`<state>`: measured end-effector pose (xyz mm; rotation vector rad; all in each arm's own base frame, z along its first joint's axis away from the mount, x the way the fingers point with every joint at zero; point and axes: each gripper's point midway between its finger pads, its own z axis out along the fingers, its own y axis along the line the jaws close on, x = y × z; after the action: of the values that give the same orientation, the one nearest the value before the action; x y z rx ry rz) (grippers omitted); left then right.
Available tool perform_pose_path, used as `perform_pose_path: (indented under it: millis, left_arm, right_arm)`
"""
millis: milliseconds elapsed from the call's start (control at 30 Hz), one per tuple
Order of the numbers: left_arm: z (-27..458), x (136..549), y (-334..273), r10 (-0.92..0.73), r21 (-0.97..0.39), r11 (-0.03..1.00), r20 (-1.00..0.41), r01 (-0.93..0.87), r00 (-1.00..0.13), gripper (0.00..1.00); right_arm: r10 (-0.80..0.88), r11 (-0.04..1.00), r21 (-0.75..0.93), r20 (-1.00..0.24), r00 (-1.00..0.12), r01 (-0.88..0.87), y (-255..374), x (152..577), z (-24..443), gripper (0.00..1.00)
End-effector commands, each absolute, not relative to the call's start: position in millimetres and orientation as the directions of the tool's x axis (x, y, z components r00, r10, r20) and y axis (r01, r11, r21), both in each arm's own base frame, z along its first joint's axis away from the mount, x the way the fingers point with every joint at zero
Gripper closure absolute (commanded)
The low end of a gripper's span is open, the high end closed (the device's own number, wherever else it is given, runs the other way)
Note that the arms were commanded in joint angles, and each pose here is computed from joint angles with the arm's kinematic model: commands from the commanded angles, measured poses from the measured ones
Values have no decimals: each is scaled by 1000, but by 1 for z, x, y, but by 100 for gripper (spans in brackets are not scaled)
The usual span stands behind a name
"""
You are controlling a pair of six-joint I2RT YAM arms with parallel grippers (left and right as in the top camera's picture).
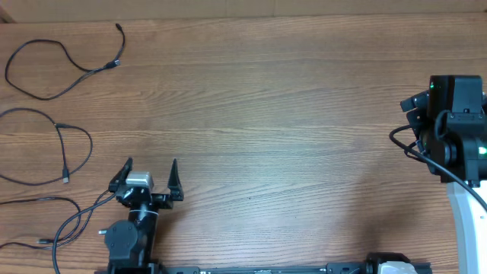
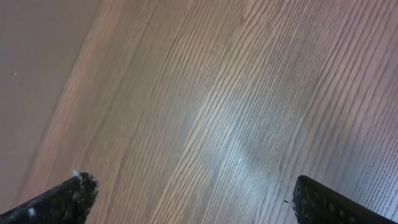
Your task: Untangle cables
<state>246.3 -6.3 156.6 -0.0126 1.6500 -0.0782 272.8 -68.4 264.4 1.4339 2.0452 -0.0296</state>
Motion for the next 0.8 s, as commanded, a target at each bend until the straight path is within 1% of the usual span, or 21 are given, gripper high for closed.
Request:
perform_pose_path:
  millis: [0,233,367,767]
  left_arm:
    - [156,246,4,-90,-89,996,-993,-20,-75,1]
    - [156,246,4,-70,-68,997,-995,-20,-76,1]
    - [156,246,4,-21,-20,1000,-997,-17,-77,0]
    - [156,246,2,-24,-23,1000,-997,-6,-76,1]
  right_arm:
    - [833,405,333,-518,-194,852,-71,273,269,0]
    - [833,405,333,-518,-194,852,-71,273,269,0]
    - [833,405,333,-518,-194,852,-71,273,269,0]
    - [833,405,333,-518,-194,852,-71,273,269,0]
